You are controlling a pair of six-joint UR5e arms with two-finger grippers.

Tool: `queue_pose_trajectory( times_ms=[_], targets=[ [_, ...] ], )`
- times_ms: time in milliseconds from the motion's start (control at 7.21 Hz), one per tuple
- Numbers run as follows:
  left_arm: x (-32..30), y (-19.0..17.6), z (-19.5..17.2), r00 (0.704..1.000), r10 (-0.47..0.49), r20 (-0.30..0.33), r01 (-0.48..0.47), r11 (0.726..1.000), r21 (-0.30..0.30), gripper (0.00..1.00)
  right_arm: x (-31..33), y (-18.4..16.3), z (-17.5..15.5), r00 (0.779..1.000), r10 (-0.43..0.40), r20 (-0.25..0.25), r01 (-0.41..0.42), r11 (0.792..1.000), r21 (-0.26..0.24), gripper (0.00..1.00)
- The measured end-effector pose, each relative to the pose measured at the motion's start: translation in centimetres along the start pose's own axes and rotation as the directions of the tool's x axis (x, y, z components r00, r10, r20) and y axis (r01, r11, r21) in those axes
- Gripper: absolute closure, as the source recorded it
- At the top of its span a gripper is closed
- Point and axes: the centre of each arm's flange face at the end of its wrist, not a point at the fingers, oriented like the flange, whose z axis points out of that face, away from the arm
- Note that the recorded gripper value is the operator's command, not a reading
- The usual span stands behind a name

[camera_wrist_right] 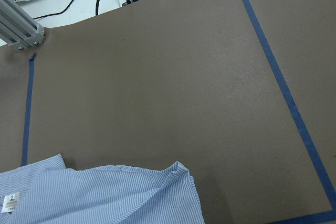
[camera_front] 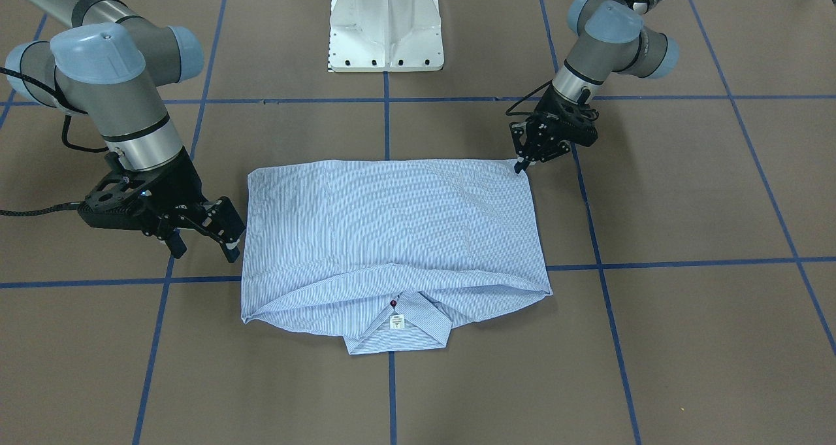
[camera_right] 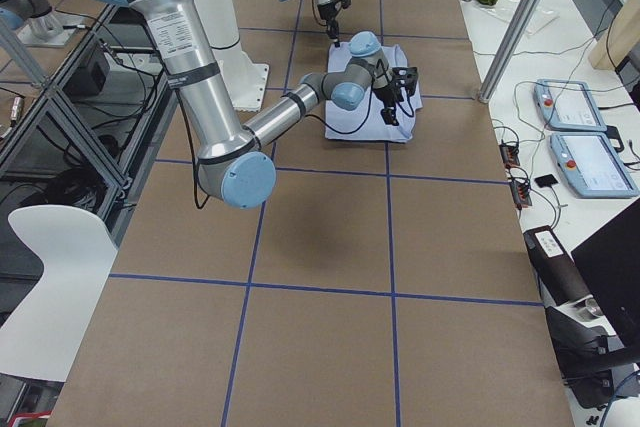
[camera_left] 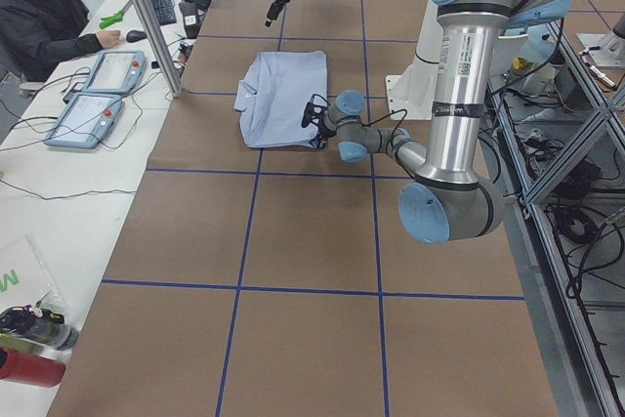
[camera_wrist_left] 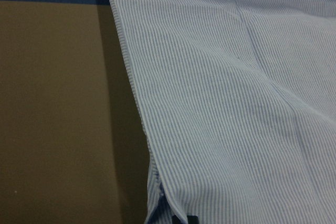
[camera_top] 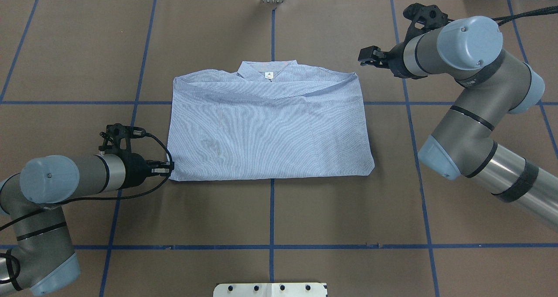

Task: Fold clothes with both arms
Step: 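Grasp the shirt edge with the left gripper and drag it toward the collar end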

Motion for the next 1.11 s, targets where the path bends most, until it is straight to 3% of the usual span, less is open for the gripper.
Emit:
queue_pose_trajectory(
  times_ms=[139,416,832,1109],
  targets=[
    [-1.0,-0.9,-0.1,1.0,0.013,0.018,-0.013,1.0,0.016,1.0,0.0,0.1,0.1,1.0,-0.001,-0.001,0.001,1.0,-0.003,0.0],
    [-5.8,-6.7,-0.7,0.992,0.057,0.113,-0.068,0.993,0.099,1.0,0.0,0.3,0.2,1.0,-0.002,-0.003,0.002,1.0,-0.006,0.0],
    [-10.6,-21.2,3.6,0.961,0.056,0.271,-0.116,0.971,0.209,1.0,-0.1,0.3,0.2,1.0,-0.002,-0.001,0.002,1.0,-0.007,0.0],
    [-9.6,-30.0,7.9,0.94,0.029,0.339,-0.113,0.967,0.23,1.0,-0.4,0.3,0.0,1.0,-0.003,0.005,0.003,1.0,-0.005,0.0]
  ],
)
